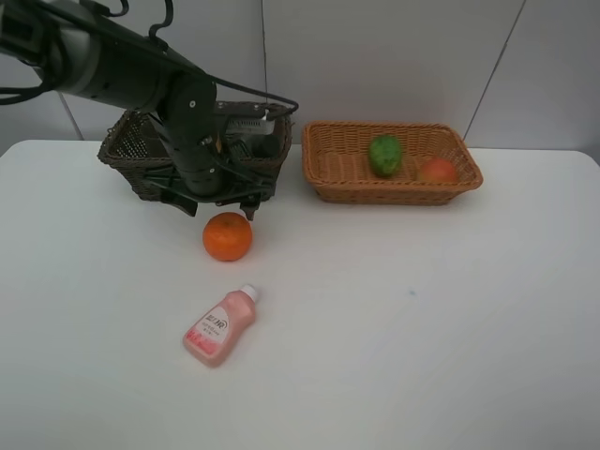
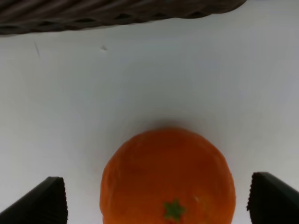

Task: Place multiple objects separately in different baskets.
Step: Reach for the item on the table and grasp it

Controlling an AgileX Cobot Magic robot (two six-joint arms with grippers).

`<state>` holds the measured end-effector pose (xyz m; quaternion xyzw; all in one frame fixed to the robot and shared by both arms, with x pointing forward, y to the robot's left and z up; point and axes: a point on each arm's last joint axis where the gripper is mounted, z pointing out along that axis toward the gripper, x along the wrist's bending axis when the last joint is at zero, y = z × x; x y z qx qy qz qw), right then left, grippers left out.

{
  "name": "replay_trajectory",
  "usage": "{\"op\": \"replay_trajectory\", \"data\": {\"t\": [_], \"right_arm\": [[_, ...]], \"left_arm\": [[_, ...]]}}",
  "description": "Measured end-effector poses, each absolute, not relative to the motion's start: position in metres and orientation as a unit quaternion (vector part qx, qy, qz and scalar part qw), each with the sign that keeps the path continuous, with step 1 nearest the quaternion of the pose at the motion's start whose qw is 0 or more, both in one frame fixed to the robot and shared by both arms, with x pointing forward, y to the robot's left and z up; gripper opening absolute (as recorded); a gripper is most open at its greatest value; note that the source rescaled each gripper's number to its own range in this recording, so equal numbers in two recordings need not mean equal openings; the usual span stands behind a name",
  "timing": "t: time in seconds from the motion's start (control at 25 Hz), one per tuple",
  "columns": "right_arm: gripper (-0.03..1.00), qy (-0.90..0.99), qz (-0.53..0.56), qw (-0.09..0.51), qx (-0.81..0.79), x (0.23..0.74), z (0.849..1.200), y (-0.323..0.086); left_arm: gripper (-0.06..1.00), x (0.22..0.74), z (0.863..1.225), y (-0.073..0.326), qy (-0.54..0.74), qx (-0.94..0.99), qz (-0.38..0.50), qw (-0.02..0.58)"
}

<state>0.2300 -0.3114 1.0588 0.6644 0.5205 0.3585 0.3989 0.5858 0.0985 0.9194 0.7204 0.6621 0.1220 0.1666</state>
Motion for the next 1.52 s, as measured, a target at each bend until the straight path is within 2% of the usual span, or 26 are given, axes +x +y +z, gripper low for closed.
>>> {"op": "replay_trajectory", "data": {"t": [0.32, 0.72, 1.16, 1.32, 1.52], "right_arm": [[0.87, 0.521, 0.359, 0.399, 0.664, 0.230, 1.059, -0.311], [0.87, 0.521, 0.359, 0.398, 0.664, 0.230, 1.059, -0.311], [0.87, 0.521, 0.359, 0.398, 0.664, 0.230, 1.059, -0.311], [0.87, 0.520, 0.359, 0.399, 0.664, 0.230, 1.059, -0.311], [0.87, 0.520, 0.359, 0.399, 0.664, 0.230, 1.059, -0.311]], "left_arm": [[1.00, 0.588, 0.920, 0.096, 0.657, 0.721, 0.123, 0.182], [1.00, 0.587, 0.885, 0.097, 0.662, 0.729, 0.111, 0.135], [1.00, 0.588, 0.870, 0.096, 0.661, 0.732, 0.106, 0.127], [0.91, 0.587, 0.868, 0.096, 0.663, 0.731, 0.104, 0.125], [0.91, 0.587, 0.868, 0.096, 0.666, 0.728, 0.101, 0.125]]}}
